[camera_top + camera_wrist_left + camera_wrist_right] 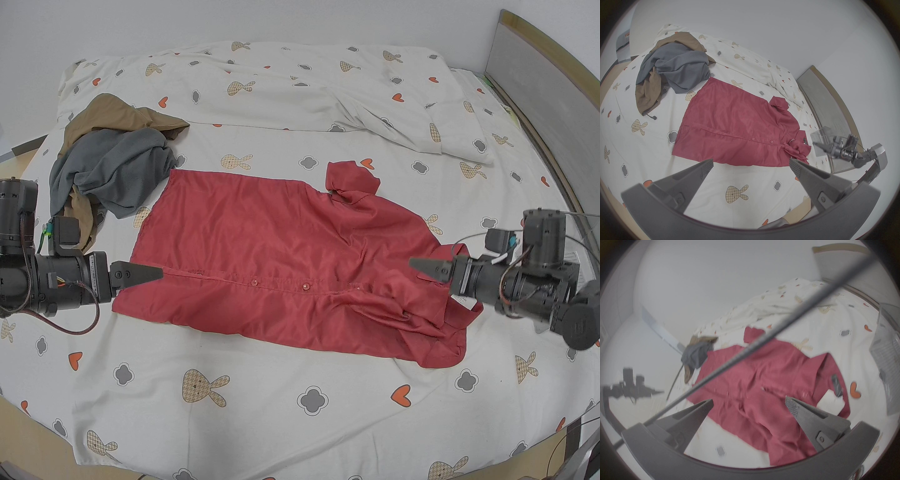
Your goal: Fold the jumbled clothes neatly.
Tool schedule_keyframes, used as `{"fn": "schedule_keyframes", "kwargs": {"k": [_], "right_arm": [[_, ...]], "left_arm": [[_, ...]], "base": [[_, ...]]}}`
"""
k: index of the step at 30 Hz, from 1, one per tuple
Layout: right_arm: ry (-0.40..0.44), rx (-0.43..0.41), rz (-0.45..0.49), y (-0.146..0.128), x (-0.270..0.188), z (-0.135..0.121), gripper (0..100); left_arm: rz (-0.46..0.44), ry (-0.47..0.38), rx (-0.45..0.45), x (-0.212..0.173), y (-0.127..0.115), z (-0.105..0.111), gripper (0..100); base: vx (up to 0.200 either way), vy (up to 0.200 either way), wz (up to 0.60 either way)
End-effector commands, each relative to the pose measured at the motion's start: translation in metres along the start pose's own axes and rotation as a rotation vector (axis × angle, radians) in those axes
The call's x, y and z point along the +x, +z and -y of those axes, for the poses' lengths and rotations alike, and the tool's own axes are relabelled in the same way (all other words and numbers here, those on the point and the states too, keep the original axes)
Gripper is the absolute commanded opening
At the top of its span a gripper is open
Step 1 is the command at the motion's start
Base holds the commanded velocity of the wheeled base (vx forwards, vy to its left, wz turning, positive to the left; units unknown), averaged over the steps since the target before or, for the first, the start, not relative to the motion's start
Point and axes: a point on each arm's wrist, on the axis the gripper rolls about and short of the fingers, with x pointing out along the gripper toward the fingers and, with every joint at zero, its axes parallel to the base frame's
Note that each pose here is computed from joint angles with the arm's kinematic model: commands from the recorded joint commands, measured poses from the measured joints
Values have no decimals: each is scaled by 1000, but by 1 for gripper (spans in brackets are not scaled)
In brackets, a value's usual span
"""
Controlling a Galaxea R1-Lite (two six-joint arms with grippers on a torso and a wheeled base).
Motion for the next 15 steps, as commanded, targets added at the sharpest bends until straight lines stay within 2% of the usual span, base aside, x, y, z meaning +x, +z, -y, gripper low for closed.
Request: {"fn": "schedule_keyframes", "kwargs": {"k": [1,3,5,9,12,15], "right_arm": [[-39,77,72,39,26,30,100],[-55,85,57,41,37,36,100],[-81,99,-1,40,60,43,100],[-76,104,-59,37,77,43,100],[-43,75,-102,36,81,36,100],[-52,19,-157,32,85,37,100]], "left_arm": [[6,-2,1,1,0,0,100],[6,-2,1,1,0,0,100],[8,-2,2,0,0,0,100],[10,-3,2,-1,0,0,100],[11,-3,3,-1,0,0,100],[10,-3,2,-1,0,0,100]], "base": [[0,0,0],[0,0,0],[0,0,0],[0,0,0],[0,0,0],[0,0,0]]}}
